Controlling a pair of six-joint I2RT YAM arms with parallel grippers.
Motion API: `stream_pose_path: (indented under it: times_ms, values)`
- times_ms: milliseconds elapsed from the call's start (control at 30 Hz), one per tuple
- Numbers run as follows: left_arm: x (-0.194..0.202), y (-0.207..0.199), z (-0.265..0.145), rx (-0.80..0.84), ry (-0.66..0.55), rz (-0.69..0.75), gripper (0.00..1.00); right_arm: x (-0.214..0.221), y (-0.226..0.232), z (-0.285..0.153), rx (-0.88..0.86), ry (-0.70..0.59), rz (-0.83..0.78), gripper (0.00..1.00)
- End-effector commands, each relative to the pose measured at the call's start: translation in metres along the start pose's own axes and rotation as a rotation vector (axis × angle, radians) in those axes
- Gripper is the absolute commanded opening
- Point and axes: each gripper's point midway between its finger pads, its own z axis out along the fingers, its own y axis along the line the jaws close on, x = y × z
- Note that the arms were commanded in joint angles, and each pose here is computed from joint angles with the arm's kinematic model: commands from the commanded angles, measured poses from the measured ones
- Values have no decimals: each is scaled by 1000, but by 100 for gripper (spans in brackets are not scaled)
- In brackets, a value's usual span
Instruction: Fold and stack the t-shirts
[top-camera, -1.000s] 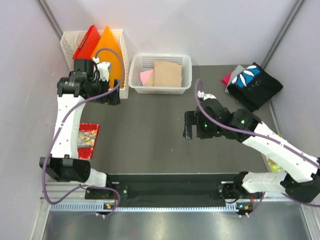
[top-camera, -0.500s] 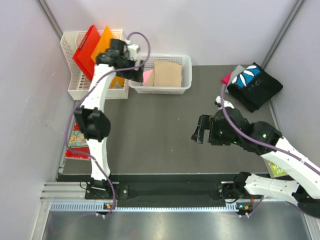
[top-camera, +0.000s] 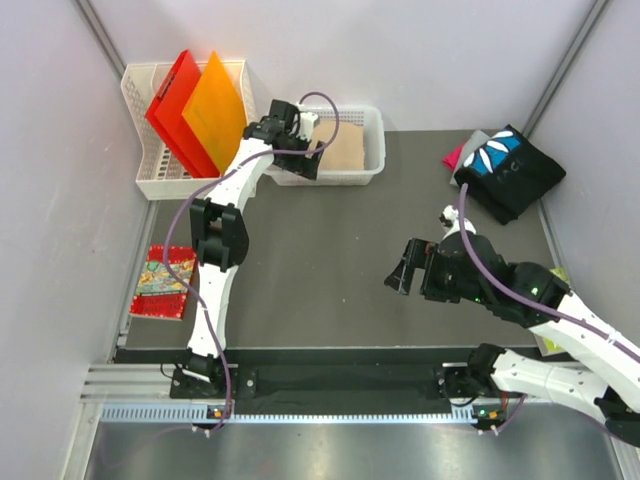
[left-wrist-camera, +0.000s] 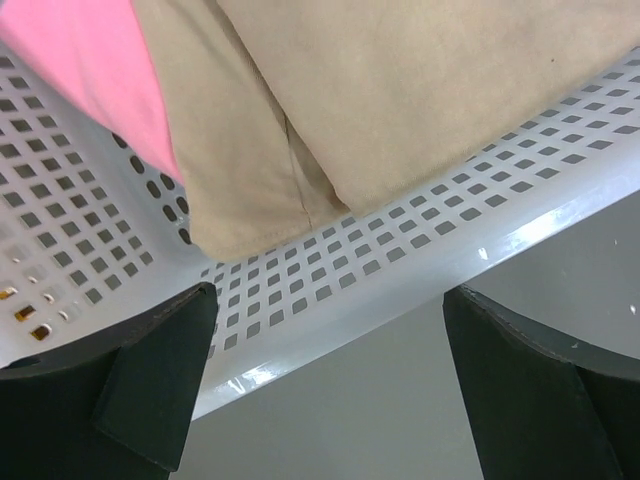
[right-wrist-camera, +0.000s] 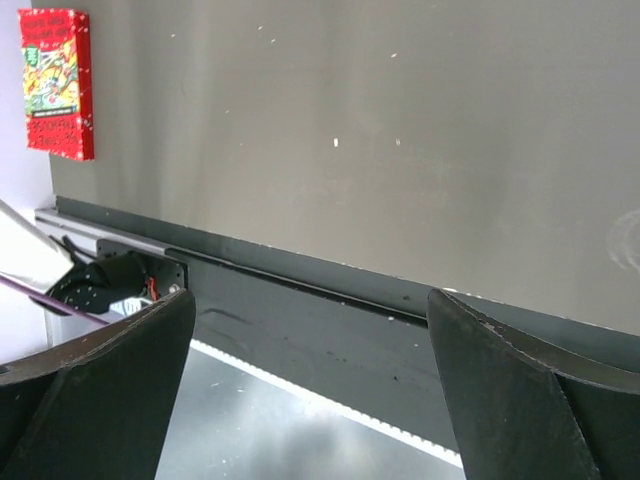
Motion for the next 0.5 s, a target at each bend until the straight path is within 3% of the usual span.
stream_pose_path:
  times_ms: [0, 267, 333, 467]
  values:
    - [-71, 16, -15, -101, -252, 20, 99, -8, 23, 7, -88, -18, 13, 98]
    - [-126, 14, -63, -99, -462, 13, 99, -30, 55, 38, -99, 2, -129, 100]
    - [-133, 20, -70, -103, -497, -34, 99, -32, 59, 55, -76, 31, -172, 100]
    - [-136, 45, -87, -109, -536, -159, 99, -75, 58, 71, -65, -30, -150, 100]
